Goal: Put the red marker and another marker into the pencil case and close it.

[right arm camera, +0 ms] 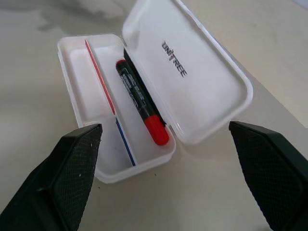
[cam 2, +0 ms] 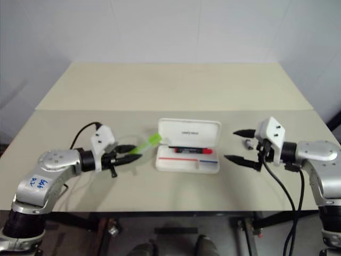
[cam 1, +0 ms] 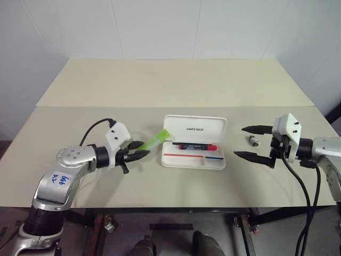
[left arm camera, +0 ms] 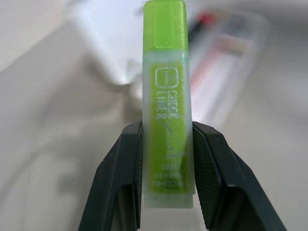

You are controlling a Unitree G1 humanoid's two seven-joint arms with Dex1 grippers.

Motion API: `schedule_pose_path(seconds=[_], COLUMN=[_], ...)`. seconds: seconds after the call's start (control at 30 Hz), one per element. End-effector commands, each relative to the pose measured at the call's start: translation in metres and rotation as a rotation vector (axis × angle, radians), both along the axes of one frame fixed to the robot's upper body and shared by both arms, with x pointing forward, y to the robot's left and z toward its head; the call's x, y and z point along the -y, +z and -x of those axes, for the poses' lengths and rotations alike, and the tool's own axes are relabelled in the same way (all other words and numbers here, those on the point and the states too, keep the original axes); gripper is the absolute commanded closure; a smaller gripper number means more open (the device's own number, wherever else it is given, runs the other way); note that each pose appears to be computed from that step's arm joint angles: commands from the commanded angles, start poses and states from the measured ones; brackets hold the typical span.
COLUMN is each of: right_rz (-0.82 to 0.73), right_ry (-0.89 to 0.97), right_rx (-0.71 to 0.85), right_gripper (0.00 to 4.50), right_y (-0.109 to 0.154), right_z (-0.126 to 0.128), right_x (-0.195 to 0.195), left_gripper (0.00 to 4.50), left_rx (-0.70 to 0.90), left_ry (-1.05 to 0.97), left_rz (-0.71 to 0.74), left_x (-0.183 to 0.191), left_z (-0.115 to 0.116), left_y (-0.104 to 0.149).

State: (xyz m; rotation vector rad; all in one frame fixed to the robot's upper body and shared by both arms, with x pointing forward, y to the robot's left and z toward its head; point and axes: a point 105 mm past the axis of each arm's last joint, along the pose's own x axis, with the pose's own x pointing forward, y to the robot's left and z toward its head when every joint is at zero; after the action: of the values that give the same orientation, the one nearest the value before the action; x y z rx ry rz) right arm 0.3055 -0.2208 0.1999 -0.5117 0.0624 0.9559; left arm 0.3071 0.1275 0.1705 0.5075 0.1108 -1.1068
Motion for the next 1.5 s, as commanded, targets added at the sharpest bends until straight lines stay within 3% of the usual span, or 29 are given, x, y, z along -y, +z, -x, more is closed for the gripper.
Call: schedule_pose_path(seconds=[0.03,0.17,0.3,0.63,0.87,1.5], right_rz=[0.008,0.0,-0.008,-0.027,-0.04,-0.069], right_ry=[-0.021,-0.042,-0.071,-0.13,-0.155,-0.16], right_rx=[0.073,0.075,0.071,0.071,0.069,0.08], right_gripper=[0.0,0.0,0.0,0.0,0.0,0.0], right_y=[0.018,0.017,0.017,0.014,0.013,0.011], right_z=[0.007,0.013,0.019,0.03,0.035,0.035], right_x=[0.006,0.006,0.009,0.012,0.012,0.004], left_gripper=[3.45,3.45,3.45,3.45,3.45,3.45], left_rx=[0.089,0.099,0.04,0.075,0.052,-0.032], left_ry=[-0.145,-0.269,-0.446,-0.451,-0.478,-0.368], left_rz=[-0.076,-0.107,-0.225,-0.26,-0.297,-0.391], left_x=[0.012,0.032,0.04,0.076,0.093,0.08], left_z=[-0.004,-0.016,-0.012,-0.044,-0.043,-0.038], left_y=[0.01,0.02,0.014,0.02,0.012,-0.013])
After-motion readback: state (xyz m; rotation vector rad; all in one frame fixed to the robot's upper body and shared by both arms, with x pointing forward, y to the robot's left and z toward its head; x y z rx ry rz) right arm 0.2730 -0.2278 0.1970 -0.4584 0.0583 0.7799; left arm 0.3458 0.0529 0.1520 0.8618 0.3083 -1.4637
